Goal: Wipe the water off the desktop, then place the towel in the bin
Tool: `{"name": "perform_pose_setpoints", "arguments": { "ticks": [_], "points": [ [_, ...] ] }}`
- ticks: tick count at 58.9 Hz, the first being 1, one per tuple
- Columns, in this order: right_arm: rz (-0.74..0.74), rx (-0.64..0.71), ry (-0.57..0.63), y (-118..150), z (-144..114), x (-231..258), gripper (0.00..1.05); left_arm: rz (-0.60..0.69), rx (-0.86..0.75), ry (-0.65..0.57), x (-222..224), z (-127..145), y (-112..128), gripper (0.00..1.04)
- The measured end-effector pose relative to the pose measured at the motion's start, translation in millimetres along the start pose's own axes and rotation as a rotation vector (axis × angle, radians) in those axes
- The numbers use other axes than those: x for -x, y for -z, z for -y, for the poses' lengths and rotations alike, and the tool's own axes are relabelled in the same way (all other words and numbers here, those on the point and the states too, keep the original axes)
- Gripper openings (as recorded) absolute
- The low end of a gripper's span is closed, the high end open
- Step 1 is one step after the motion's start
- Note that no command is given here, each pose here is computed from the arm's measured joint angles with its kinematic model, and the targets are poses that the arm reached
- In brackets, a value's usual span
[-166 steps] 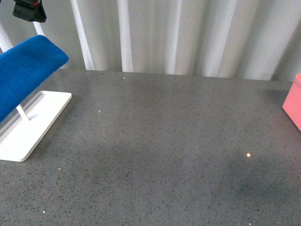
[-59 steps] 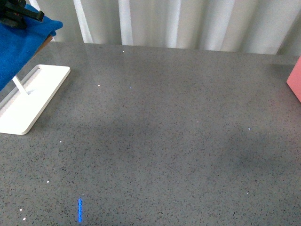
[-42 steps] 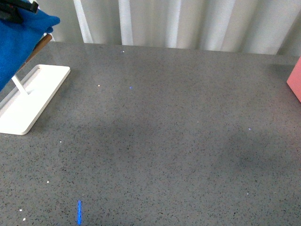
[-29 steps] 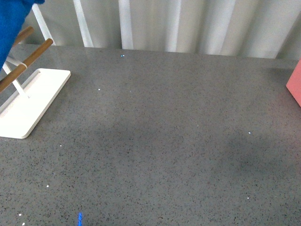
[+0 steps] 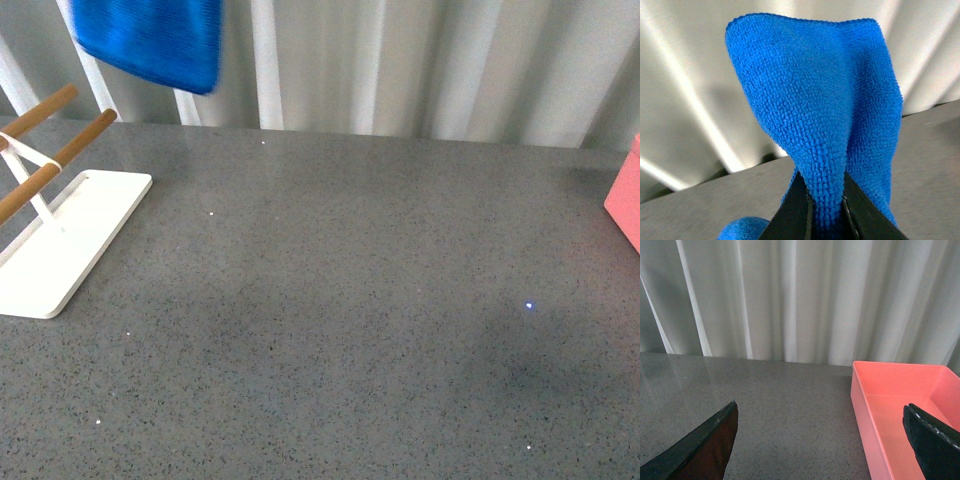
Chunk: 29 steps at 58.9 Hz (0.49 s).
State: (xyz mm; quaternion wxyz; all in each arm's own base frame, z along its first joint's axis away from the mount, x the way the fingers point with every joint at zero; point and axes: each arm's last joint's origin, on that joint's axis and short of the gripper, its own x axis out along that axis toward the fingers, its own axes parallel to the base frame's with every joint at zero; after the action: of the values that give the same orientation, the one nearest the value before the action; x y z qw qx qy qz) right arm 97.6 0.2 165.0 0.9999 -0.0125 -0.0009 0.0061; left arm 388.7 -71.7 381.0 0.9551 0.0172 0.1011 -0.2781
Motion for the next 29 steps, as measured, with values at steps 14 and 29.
{"name": "perform_pose_setpoints", "arguments": {
  "ticks": [14,29],
  "points": [
    [0.000,0.000,0.000,0,0,0,0.98,-0.028,0.115,0.181,-31,60,60,0.06],
    [0.000,0.000,0.000,0,0,0,0.98,-0.075,0.217,0.313,-74,109,139,0.06]
  ]
}}
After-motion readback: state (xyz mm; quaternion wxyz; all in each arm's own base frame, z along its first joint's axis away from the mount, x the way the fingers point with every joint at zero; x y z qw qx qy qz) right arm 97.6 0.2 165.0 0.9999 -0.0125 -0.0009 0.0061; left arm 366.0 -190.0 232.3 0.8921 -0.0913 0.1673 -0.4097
